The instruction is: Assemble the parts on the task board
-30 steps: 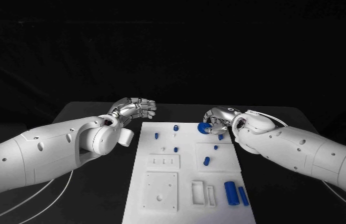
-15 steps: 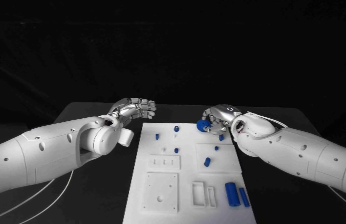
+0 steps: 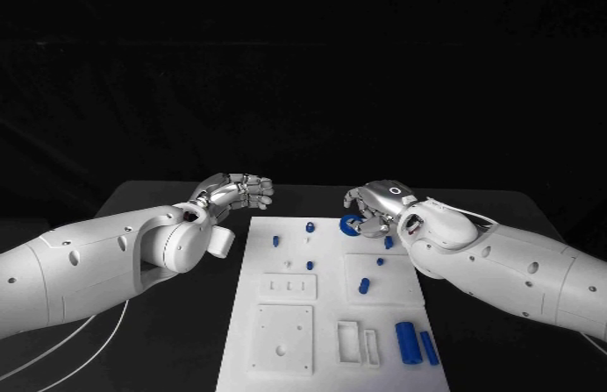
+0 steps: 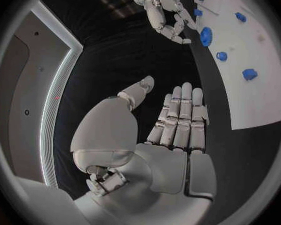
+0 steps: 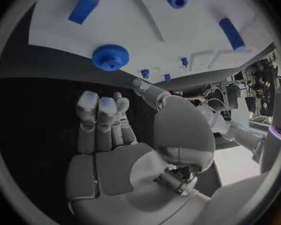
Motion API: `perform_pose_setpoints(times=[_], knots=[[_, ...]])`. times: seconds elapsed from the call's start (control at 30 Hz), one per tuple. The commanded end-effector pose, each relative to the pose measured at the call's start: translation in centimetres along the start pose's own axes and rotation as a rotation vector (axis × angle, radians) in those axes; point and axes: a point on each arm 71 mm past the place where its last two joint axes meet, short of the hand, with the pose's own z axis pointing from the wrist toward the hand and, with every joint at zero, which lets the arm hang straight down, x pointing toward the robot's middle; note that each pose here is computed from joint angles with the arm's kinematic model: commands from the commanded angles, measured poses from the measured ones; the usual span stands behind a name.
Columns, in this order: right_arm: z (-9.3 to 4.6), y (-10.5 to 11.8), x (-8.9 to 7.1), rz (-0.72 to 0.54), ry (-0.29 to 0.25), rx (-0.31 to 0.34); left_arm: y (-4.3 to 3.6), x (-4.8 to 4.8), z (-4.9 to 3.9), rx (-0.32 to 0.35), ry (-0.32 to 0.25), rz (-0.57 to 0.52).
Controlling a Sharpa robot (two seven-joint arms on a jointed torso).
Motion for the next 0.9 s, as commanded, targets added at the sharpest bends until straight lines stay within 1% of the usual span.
perform_pose_setpoints(times=[0.03, 0.17, 0.27, 0.37, 0.53, 0.7, 0.8, 0.9], knots=[[0.2, 1.3, -0.5, -0.078, -0.049, -0.044, -0.15, 0.28, 0.03, 0.013, 0.015, -0.002], [0.2, 1.8, -0.5, -0.082, -0.04, -0.049, -0.15, 0.31, 0.02, 0.013, 0.016, -0.002], [0.1, 1.6, -0.4, -0.081, -0.032, -0.042, -0.15, 0.22, -0.02, 0.012, 0.014, -0.002], [0.1, 1.1, -0.2, -0.065, -0.012, -0.022, -0.14, 0.16, -0.04, 0.011, 0.012, -0.002], [0.1, 0.2, 0.2, -0.023, 0.037, 0.011, -0.14, 0.2, -0.06, 0.011, 0.014, -0.002], [0.2, -1.2, 0.9, 0.066, 0.094, 0.056, -0.16, 0.24, -0.06, 0.011, 0.016, -0.003], [0.3, -1.7, 1.2, 0.088, 0.118, 0.065, -0.16, 0.25, -0.07, 0.011, 0.017, -0.003], [0.5, -2.4, 1.6, 0.136, 0.15, 0.091, -0.16, 0.34, -0.05, 0.011, 0.019, -0.004]])
